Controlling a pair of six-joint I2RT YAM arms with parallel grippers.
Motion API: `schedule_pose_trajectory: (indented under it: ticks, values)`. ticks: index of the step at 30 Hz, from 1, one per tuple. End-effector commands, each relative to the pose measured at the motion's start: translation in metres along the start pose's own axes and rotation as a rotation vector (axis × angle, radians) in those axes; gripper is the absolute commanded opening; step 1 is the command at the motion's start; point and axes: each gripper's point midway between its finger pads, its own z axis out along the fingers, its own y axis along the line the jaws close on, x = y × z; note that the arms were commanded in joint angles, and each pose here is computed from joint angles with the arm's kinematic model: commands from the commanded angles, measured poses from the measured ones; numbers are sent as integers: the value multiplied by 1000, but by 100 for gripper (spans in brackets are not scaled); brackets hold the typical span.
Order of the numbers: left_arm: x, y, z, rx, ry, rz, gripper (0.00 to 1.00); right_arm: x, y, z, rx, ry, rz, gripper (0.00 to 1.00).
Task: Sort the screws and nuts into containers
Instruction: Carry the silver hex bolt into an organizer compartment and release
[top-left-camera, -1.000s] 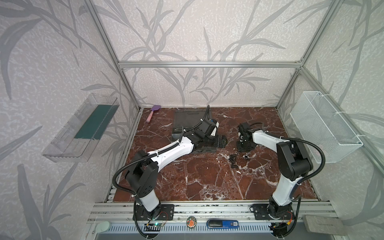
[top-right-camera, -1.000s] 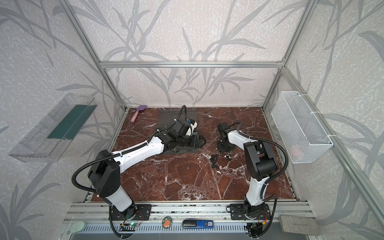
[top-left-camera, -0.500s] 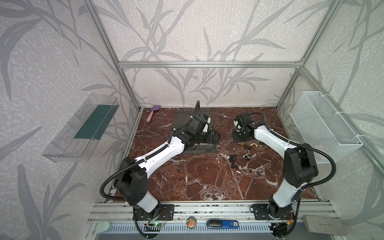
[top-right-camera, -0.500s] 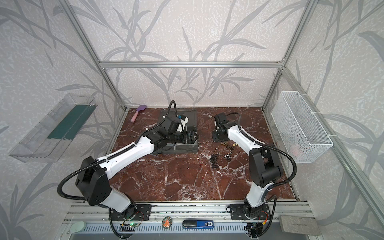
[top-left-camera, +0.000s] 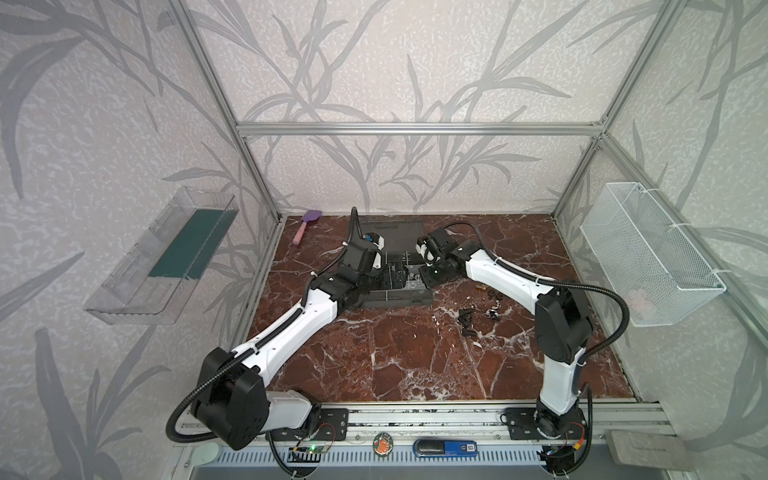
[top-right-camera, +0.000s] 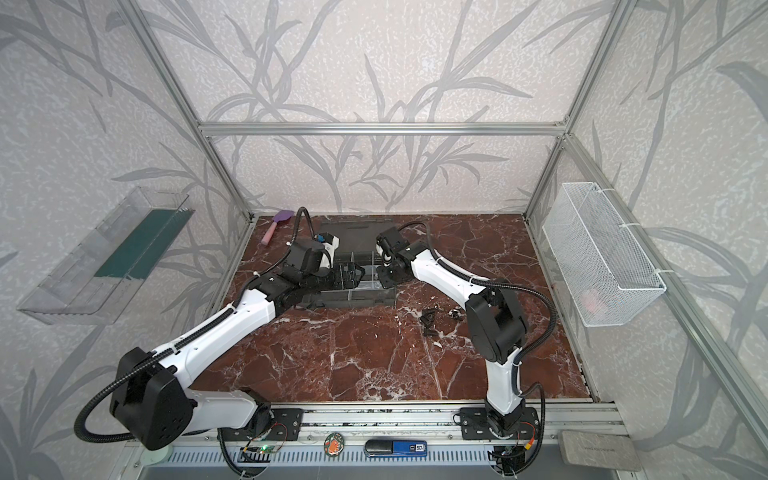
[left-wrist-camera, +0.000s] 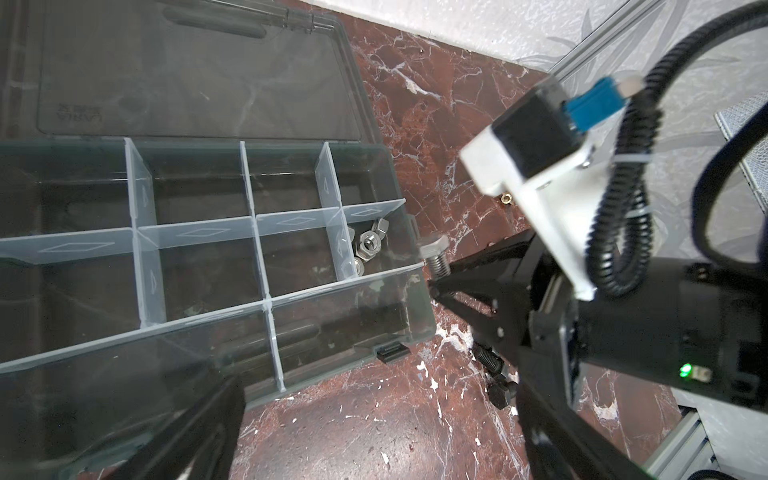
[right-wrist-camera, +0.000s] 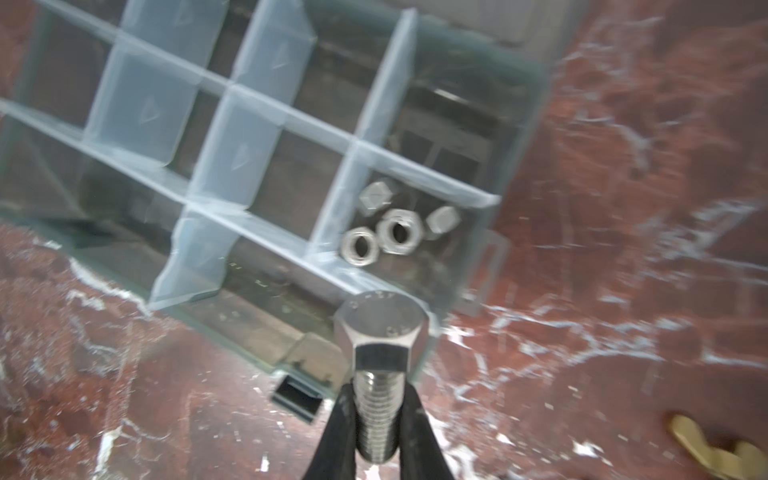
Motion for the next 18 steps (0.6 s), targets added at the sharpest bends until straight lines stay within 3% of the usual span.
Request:
schedule_pose_trajectory:
  ticks: [1, 12, 18]
  values:
    - [-4, 7, -8, -19, -39, -13, 100, -1, 17, 4, -33, 23, -34, 4]
    - [-6, 13, -8, -23, -53, -34, 99, 18, 33, 29, -55, 89, -84, 7]
    - [-6, 14, -9, -24, -58, -38, 99, 19, 31, 31, -41, 101, -91, 18]
